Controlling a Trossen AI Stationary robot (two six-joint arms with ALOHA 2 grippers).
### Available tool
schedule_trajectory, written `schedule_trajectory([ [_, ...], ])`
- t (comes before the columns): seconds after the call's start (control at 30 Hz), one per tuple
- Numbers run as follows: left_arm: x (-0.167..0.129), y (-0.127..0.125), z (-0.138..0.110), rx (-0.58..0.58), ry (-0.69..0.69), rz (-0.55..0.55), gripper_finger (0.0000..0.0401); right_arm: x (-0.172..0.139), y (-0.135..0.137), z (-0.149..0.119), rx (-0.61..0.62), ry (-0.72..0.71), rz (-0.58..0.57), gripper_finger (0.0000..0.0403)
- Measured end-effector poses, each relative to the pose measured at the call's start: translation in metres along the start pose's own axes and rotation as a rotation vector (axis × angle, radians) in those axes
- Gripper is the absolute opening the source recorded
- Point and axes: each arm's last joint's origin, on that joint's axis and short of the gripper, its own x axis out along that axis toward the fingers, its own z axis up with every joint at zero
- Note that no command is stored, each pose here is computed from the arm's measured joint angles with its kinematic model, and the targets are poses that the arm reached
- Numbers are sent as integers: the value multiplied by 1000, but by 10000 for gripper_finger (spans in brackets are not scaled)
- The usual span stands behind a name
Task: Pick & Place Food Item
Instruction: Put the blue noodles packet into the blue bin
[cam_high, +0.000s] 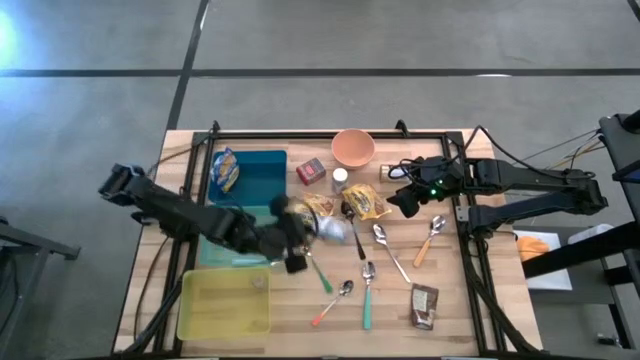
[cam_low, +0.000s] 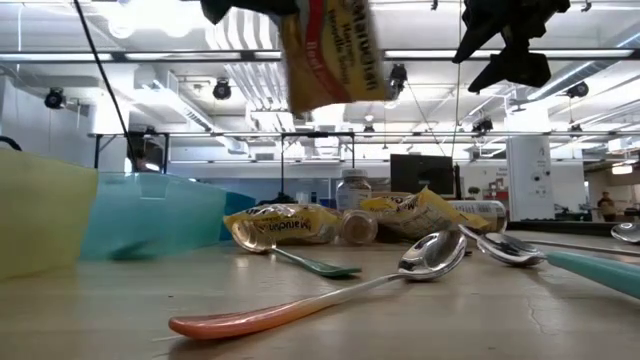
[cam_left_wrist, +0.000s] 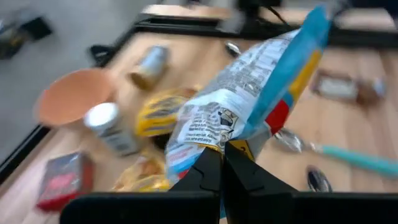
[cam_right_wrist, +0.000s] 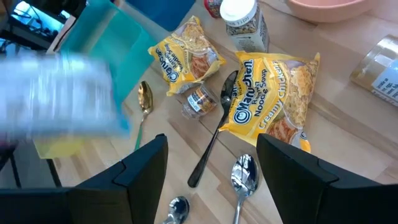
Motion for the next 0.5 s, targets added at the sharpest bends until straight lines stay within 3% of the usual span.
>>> schedule_trajectory([
  [0.27,-20,61,6,-403,94,178,0,0,0,1,-22,-10,-1,241],
  [0.5,-35,106,-3,-562,230,320,0,0,0,1,-44,-20,-10,241],
])
